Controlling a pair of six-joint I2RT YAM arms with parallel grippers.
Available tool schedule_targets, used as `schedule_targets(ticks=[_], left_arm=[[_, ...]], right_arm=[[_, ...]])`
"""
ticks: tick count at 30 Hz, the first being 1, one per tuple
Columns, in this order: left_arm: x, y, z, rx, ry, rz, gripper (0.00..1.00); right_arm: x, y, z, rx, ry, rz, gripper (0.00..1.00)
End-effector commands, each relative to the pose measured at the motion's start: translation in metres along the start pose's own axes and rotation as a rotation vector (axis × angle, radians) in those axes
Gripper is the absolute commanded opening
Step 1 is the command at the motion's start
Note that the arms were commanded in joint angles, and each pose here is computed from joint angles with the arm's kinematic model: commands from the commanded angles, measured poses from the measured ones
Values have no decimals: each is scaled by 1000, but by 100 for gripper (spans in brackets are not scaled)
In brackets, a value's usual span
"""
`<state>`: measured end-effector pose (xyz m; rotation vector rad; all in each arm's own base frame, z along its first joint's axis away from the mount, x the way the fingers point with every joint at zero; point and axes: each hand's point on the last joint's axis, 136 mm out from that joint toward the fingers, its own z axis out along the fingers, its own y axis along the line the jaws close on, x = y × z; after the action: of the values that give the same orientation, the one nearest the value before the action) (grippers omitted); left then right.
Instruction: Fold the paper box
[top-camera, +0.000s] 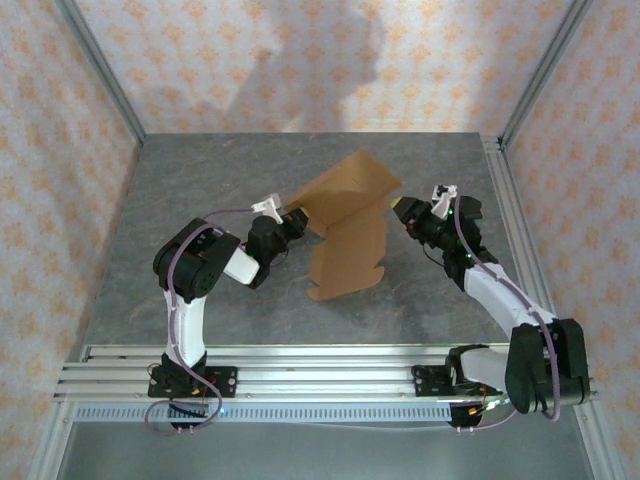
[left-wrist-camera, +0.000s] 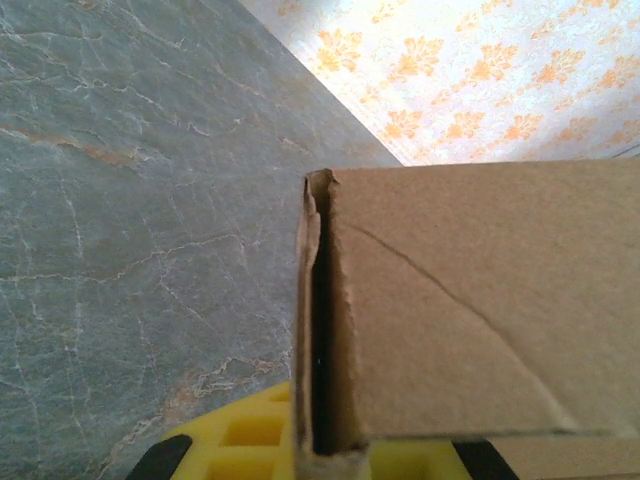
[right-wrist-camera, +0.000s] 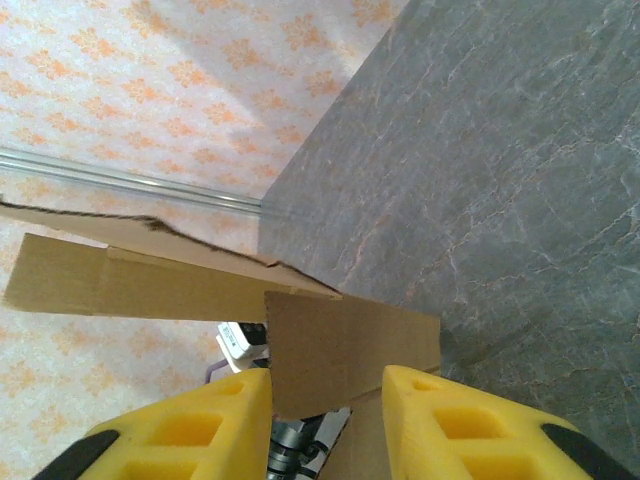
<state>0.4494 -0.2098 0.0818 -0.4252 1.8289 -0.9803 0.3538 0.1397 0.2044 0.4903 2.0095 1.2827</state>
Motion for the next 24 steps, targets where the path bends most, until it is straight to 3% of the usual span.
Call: schedule_targets(ticks=[1,9,24], left_arm=[[-10,-13,4,57,-31,-6,0],[-9,-11,4,52,-28,1,0],[-5,-12,6,58,-17,45,0]], right_arm=[[-6,15,5,-49,-8,-27,32],[-6,14,4,-37,-23,-42,28],[4,17,27,-41,59,-38,36]])
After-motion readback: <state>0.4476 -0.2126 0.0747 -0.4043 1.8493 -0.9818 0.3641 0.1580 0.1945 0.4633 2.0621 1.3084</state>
